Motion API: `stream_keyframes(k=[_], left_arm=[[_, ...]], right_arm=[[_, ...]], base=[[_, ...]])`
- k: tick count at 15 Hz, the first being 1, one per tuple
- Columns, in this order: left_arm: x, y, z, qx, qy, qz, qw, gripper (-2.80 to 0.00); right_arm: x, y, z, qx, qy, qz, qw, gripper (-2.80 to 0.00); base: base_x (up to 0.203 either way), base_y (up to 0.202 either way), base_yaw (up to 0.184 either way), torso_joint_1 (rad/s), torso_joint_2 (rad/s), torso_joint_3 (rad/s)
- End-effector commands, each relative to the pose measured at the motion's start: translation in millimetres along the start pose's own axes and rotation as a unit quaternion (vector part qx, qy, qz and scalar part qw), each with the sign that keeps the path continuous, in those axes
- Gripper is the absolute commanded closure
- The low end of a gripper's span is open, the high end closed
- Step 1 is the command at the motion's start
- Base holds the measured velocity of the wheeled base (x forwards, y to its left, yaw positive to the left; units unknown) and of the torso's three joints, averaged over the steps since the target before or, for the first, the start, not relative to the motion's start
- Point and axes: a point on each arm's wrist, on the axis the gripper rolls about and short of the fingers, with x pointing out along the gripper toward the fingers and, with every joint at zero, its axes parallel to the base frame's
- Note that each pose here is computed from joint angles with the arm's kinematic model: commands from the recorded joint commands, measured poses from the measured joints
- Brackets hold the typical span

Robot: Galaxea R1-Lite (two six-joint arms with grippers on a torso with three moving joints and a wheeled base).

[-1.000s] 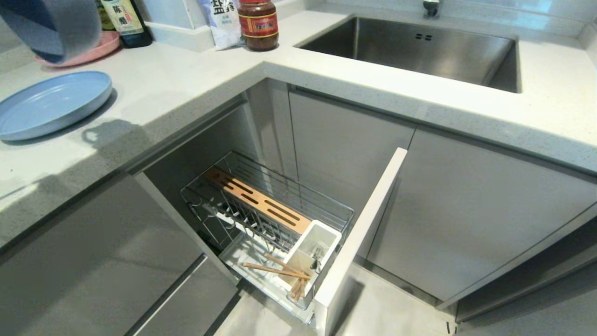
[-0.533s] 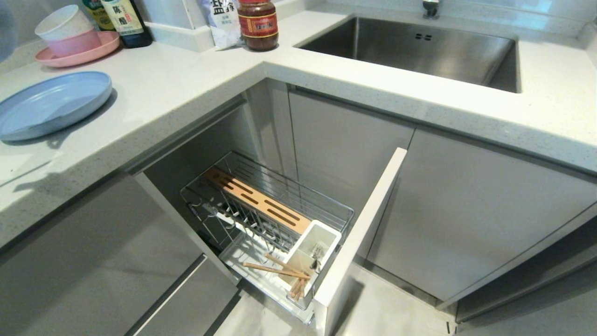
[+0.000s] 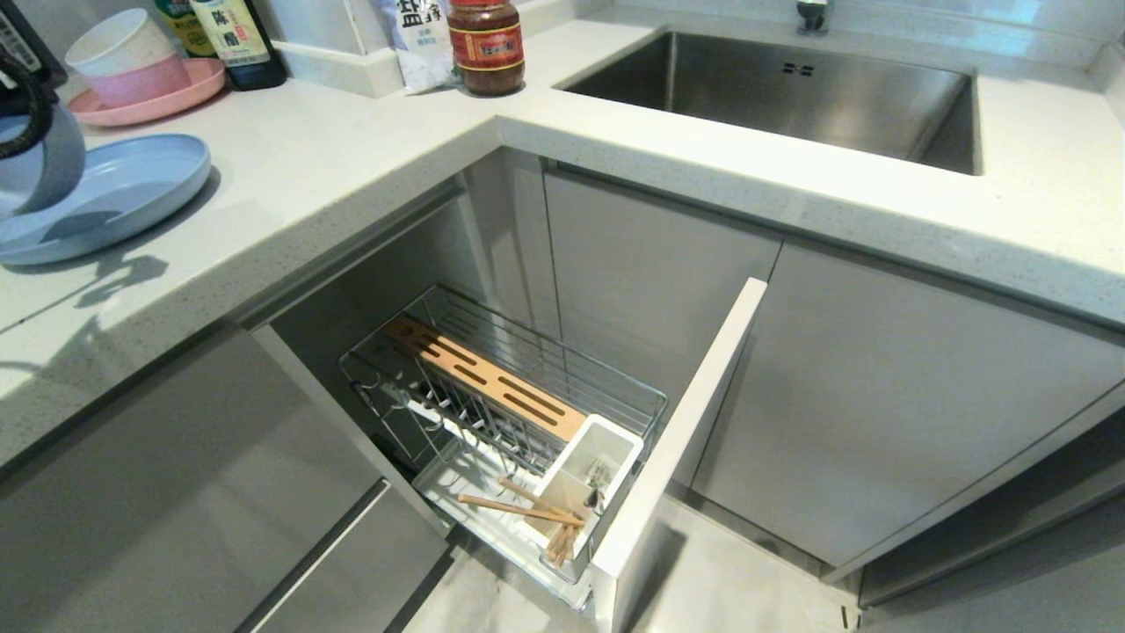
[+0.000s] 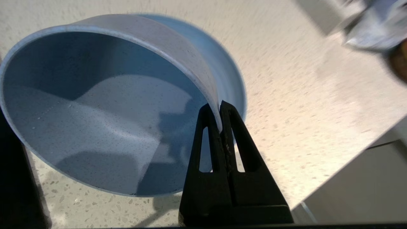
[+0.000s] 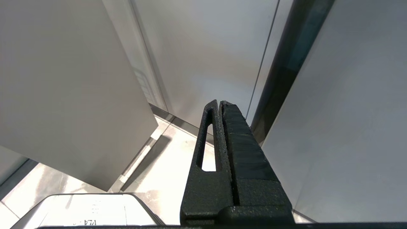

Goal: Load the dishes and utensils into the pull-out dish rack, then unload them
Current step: Take the bowl out of the cupboard

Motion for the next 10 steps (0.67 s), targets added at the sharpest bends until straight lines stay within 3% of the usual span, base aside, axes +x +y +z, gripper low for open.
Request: stream_keyframes(k=[1, 10], left_arm=[[29.7, -8.6, -8.8, 0.016, 0.037, 0.018, 0.9990, 0.00], [49.2, -9.2, -14.9, 0.026, 0.055, 0.048, 0.9970, 0.00]], right_arm=[[-0.2, 0.0, -0.5, 0.000, -0.001, 0.000, 1.000, 0.00], [-0.2, 0.0, -0.5, 0.001, -0.001, 0.000, 1.000, 0.00]], base=[[0.000, 0.000, 0.000, 0.000, 0.00, 0.000], [0.000, 0.000, 0.000, 0.000, 0.00, 0.000]])
